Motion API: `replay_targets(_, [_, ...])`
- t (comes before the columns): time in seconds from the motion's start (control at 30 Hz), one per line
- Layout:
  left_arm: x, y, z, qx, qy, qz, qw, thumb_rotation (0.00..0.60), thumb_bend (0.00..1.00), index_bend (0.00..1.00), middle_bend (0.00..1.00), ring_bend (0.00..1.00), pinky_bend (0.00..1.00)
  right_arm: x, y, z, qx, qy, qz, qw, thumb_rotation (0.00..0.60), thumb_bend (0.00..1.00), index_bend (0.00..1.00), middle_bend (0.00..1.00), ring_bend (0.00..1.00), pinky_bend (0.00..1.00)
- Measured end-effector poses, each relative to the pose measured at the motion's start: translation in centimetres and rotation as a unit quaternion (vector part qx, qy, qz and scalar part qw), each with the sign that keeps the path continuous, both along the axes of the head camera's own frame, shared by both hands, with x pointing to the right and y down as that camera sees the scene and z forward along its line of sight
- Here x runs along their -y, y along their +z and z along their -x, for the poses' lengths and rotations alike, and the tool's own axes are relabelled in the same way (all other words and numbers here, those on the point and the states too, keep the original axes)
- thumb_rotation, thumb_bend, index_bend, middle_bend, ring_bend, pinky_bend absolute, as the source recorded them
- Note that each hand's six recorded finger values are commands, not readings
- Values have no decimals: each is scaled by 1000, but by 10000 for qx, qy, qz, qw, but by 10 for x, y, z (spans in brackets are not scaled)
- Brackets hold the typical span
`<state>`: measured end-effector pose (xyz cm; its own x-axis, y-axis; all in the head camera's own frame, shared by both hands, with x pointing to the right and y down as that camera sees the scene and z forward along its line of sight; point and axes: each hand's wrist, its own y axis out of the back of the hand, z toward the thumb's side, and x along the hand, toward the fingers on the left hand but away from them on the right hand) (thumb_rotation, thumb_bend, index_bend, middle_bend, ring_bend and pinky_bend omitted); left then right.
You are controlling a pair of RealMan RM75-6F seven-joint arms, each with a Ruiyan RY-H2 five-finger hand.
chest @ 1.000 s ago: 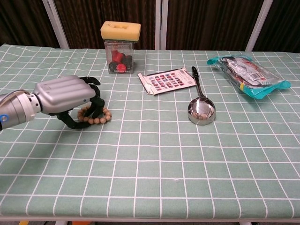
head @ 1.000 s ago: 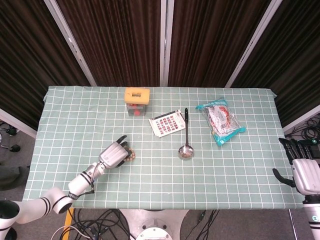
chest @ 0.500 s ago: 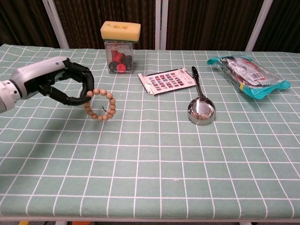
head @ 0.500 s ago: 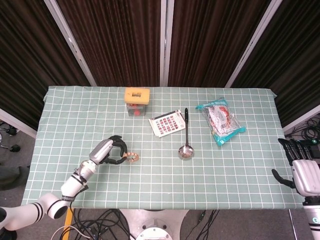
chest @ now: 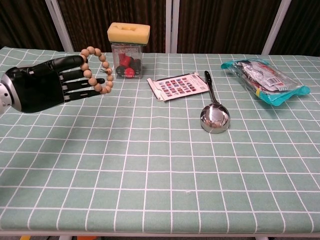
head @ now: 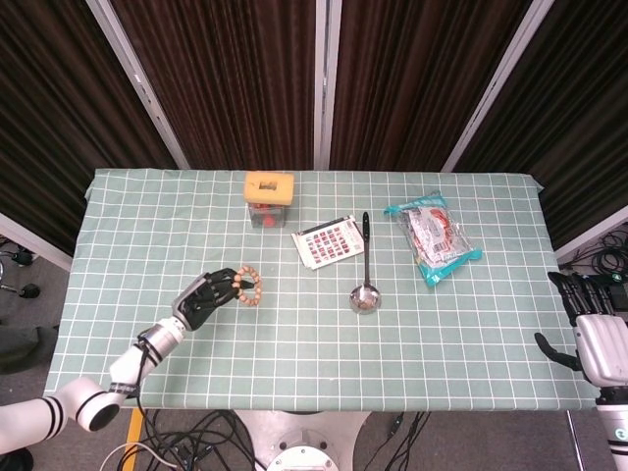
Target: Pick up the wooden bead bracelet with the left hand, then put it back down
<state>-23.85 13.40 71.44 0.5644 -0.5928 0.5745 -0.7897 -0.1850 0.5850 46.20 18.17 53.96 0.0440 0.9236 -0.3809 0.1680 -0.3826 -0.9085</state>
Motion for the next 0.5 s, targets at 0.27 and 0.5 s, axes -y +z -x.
replay_targets(0.27, [4, -6, -4, -667, -306, 521, 9959, 391, 474, 464, 519, 273, 142, 7, -14, -3, -109, -17, -244, 9996, 600, 179, 0, 82, 0, 0])
replay_targets(0.5, [11, -11, -1, -810, -354, 380, 9954, 309, 474, 453, 518, 272, 139, 17, -35, -2, -237, -84, -587, 9980, 600, 181, 0, 84, 0, 0])
